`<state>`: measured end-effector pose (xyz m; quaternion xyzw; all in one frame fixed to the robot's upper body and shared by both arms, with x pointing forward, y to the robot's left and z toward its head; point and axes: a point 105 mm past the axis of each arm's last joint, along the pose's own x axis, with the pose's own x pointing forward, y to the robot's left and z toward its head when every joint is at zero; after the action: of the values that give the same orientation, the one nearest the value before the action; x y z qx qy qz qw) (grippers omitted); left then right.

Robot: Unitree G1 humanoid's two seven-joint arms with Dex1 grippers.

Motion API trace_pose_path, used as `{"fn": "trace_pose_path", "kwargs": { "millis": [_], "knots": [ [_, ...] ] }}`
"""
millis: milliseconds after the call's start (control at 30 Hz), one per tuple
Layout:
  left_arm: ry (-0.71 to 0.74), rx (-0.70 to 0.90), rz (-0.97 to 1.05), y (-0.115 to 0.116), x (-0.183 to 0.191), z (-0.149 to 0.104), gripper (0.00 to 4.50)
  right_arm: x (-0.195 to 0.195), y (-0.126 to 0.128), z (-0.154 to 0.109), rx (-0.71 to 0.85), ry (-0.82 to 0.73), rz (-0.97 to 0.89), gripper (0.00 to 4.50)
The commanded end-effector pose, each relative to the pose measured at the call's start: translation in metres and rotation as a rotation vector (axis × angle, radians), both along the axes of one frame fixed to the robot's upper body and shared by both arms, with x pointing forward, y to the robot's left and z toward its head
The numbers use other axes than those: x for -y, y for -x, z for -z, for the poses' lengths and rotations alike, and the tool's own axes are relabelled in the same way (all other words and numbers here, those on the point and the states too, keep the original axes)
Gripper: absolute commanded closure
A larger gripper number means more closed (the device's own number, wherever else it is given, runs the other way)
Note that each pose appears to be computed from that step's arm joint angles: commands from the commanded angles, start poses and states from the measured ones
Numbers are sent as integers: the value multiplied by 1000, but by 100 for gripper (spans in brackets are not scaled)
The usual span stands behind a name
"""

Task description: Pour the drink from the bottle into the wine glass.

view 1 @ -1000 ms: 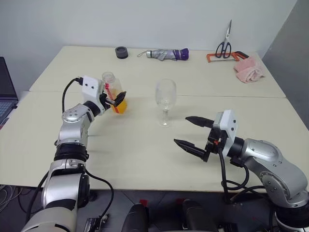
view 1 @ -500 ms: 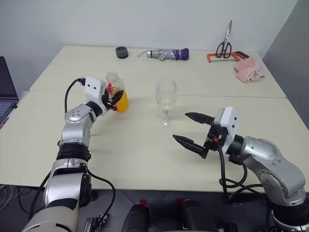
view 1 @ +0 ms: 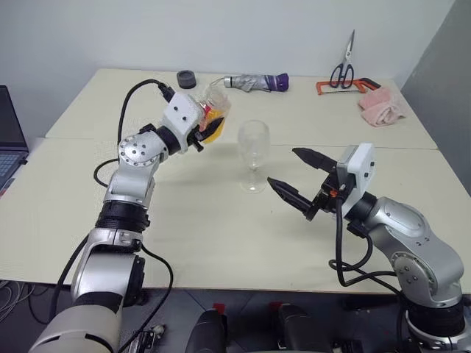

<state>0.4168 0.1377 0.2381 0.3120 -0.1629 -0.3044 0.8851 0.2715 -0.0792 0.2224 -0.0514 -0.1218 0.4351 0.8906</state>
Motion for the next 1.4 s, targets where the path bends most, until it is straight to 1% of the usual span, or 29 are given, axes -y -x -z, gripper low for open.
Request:
{"fn": "trace_pose_path", "kwargs": {
  "millis": [33, 233, 333, 533, 867, 967, 1400],
  "knots": [
    [-57, 157, 44, 6, 17, -32, 278, 5, 4, -16, 69, -37, 18, 0],
    [-134, 227, 44, 2, 24, -36, 278, 3, 2, -15, 63, -45, 38, 0],
    [-175, 273, 44, 1, 27, -39, 278, 7, -3, -9, 56, -12, 86, 0],
    [-266, 368, 40, 1, 31, -44, 279, 10, -5, -7, 59, -10, 117, 0],
    [-370, 501, 36, 3, 33, -52, 279, 10, -2, -4, 61, 3, 102, 0],
    [-412, 534, 36, 3, 33, -52, 279, 9, -2, -3, 62, 6, 101, 0],
    [-501, 608, 27, 1, 33, -50, 279, 9, -1, -1, 55, 9, 99, 0]
  ]
}}
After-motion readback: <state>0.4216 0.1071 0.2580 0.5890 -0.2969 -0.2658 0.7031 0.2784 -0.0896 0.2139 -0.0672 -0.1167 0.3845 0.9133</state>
